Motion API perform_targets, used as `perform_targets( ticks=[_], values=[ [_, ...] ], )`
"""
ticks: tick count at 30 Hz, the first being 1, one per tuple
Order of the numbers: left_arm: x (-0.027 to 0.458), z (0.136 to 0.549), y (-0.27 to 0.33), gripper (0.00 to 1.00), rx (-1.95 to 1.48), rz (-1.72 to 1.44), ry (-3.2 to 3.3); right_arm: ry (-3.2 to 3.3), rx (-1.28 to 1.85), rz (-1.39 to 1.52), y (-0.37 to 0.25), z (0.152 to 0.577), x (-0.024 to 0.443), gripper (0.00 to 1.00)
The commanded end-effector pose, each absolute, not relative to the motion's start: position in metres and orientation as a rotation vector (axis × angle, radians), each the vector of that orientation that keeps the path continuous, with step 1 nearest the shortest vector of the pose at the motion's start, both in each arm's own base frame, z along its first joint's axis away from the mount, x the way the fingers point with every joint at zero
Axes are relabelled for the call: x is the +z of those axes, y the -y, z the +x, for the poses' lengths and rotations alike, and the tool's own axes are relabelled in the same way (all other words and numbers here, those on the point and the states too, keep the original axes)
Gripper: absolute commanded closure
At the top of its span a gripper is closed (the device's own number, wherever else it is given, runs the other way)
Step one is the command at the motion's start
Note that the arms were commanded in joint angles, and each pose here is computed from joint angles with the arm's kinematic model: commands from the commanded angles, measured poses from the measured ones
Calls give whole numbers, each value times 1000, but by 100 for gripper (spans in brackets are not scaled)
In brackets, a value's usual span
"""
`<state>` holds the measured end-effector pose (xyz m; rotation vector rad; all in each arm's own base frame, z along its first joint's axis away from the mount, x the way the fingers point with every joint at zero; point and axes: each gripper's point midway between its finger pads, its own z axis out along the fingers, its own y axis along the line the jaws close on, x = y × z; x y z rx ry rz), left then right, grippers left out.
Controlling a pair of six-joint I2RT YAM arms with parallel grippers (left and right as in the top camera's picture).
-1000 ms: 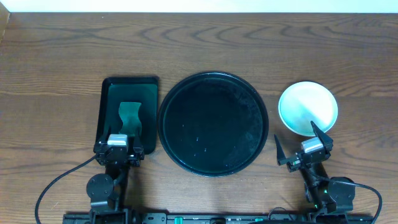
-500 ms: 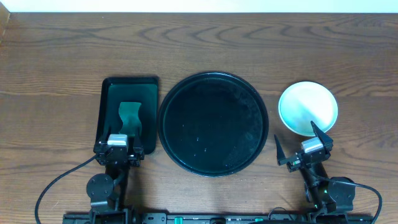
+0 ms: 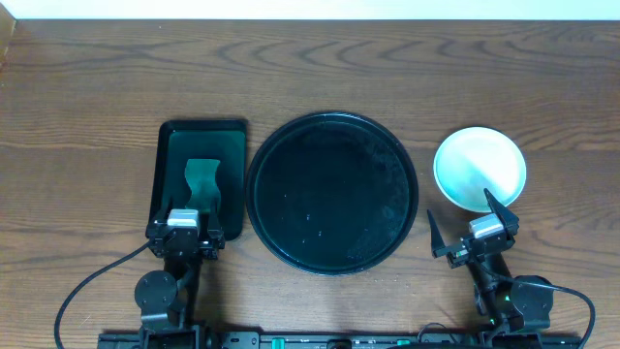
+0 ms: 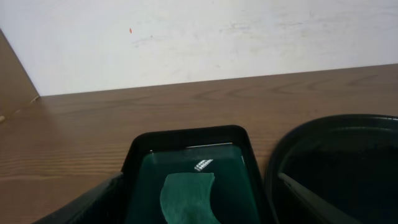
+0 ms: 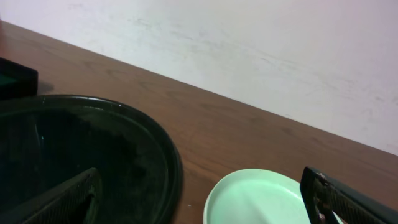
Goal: Clean dirty plates on tray and stack at the side
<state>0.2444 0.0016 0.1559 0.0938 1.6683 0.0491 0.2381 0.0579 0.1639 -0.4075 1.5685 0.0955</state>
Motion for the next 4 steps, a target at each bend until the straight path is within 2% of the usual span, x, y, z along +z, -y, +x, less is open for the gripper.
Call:
perform_targets(
  ticks=[1, 4],
  values=[
    [141, 244, 1, 26, 39, 118, -1705, -1566, 87, -418, -58, 238, 163, 1],
    [141, 244, 1, 26, 39, 118, -1705, -1566, 87, -418, -58, 238, 163, 1]
  ],
)
